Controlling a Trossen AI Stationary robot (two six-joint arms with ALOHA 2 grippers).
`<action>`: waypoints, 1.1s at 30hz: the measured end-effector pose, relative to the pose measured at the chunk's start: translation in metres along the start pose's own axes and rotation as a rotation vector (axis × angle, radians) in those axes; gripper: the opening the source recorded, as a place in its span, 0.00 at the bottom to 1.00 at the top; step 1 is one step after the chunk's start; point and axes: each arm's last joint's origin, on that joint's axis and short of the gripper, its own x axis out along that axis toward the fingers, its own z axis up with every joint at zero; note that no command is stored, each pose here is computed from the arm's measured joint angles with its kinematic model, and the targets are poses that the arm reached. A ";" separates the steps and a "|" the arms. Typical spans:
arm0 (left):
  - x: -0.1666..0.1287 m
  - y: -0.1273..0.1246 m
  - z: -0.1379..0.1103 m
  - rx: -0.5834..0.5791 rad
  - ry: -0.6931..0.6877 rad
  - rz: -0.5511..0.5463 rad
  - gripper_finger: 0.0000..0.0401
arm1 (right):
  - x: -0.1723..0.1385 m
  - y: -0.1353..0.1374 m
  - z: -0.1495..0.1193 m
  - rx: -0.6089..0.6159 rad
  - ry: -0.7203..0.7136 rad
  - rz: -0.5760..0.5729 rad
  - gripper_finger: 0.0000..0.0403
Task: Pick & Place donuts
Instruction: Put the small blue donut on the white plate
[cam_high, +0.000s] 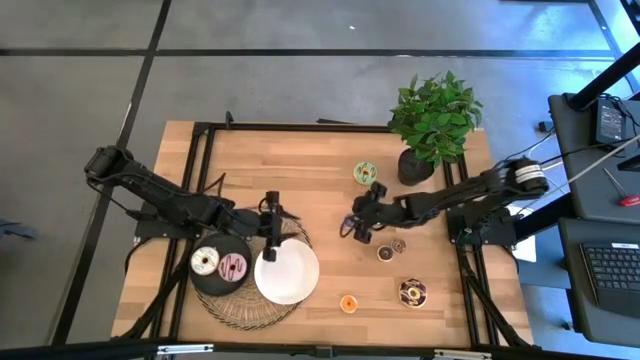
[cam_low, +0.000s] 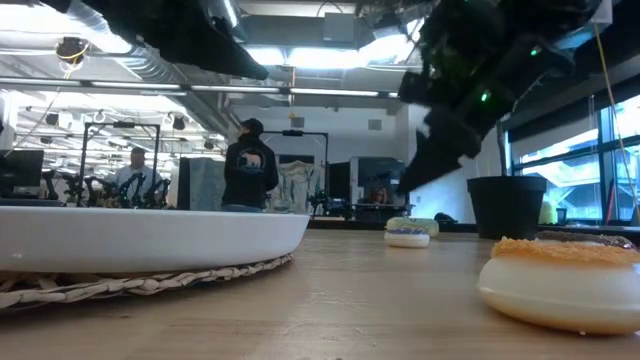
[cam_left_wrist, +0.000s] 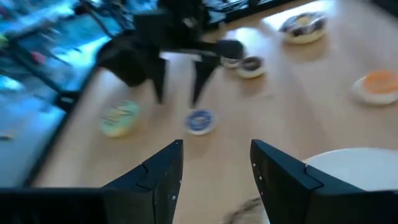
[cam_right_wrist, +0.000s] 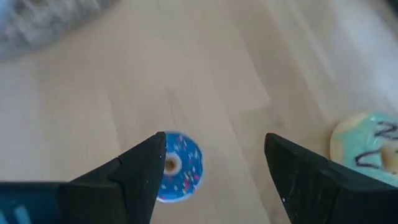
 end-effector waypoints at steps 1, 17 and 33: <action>0.000 0.001 0.000 0.014 0.002 0.029 0.46 | 0.003 0.001 -0.001 -0.010 0.025 -0.006 0.68; 0.000 0.004 -0.001 -0.028 0.023 0.129 0.46 | 0.015 -0.002 0.003 0.085 0.134 0.021 0.50; 0.000 0.002 -0.001 -0.030 0.018 0.074 0.45 | 0.036 0.002 -0.009 0.073 0.206 0.042 0.37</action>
